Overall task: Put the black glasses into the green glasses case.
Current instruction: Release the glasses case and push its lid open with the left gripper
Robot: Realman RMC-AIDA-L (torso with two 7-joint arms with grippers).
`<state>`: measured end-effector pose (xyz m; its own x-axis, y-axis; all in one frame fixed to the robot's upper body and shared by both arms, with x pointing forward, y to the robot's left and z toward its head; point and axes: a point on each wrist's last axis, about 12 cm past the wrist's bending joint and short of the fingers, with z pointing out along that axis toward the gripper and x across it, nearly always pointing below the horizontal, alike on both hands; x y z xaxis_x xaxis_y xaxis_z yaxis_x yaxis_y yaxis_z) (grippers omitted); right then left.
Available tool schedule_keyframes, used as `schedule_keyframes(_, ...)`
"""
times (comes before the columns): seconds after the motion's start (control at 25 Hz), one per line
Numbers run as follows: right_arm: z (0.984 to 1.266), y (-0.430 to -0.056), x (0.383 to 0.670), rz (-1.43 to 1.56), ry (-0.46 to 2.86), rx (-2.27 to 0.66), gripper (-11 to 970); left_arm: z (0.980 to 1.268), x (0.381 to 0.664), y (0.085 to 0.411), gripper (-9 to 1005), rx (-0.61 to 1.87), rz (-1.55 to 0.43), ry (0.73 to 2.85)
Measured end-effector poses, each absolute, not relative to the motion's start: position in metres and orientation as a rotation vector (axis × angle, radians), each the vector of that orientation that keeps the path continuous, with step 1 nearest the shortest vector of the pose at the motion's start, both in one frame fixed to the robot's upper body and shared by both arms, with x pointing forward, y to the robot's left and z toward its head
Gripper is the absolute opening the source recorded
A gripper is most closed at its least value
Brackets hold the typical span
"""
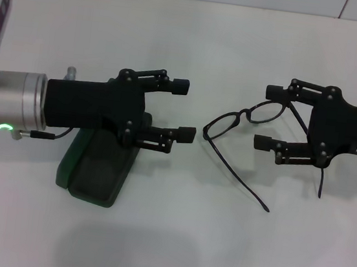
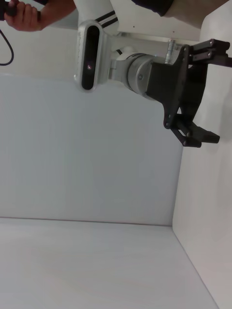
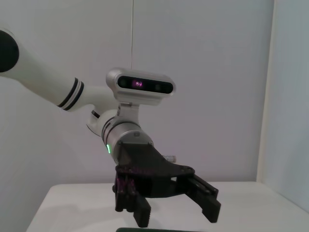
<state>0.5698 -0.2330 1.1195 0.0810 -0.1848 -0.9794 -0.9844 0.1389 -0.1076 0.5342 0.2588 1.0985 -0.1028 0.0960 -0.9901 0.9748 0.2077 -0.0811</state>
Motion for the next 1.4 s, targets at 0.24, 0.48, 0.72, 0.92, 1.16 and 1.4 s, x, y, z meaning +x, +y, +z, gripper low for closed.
schedule_keyframes(0.24,1.117,-0.233,0.569,0.934,1.344,-1.260,837,1.098,0.533,0.261,861,1.055,-1.067,1.444)
schedule_keyframes(0.48,1.116,-0.234,0.568,0.933,1.348,-1.257,837,1.105,0.536,0.273,847,0.940,-1.058,1.454)
schedule_keyframes(0.72,1.114,-0.236,0.566,0.934,1.355,-1.249,836,1.120,0.545,0.283,834,0.874,-1.083,1.538)
schedule_keyframes(0.92,1.113,-0.238,0.564,0.930,1.356,-1.245,835,1.129,0.555,0.293,822,0.815,-1.044,1.737)
schedule_keyframes(1.16,1.113,-0.238,0.563,0.934,1.352,-1.251,835,1.138,0.559,0.309,808,0.696,-0.924,2.063)
schedule_keyframes(1.4,1.113,-0.238,0.562,0.934,1.349,-1.266,834,1.140,0.544,0.316,794,0.626,-0.733,2.275)
